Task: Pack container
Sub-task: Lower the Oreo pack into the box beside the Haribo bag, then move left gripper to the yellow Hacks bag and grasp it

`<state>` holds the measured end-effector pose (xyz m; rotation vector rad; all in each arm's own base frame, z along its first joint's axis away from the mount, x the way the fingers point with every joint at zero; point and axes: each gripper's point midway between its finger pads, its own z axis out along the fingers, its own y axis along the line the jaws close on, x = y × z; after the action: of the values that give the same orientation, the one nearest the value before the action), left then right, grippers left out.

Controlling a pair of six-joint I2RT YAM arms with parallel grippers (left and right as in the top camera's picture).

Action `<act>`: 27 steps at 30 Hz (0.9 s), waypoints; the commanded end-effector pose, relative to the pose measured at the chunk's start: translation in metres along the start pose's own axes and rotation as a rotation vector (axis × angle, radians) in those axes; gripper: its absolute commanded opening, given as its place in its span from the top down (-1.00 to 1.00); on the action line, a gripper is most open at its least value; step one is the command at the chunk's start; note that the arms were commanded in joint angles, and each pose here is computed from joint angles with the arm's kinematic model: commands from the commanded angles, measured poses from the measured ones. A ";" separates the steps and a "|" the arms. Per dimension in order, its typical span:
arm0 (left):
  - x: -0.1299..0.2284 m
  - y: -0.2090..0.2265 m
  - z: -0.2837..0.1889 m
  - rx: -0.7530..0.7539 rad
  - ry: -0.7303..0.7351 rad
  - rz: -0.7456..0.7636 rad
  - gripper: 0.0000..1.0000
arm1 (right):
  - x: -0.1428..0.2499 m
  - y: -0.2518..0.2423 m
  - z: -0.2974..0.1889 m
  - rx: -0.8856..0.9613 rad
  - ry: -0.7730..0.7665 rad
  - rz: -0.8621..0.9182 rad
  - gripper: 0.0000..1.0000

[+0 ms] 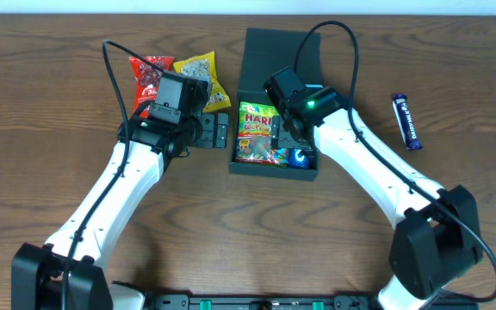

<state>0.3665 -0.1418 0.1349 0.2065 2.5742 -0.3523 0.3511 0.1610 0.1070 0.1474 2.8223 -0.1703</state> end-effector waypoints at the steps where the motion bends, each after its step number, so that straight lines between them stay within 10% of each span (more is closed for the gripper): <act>1: -0.007 0.001 -0.003 -0.004 -0.014 0.017 -0.90 | -0.003 -0.010 -0.002 0.055 -0.029 -0.006 -0.84; 27: -0.068 0.040 0.063 -0.029 -0.198 0.017 -0.91 | -0.053 -0.113 -0.003 0.062 -0.061 0.291 -0.89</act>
<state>0.4493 -0.1264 0.1080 0.1896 2.3909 -0.2912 0.3874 0.0504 0.1332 0.5590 2.7061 -0.1935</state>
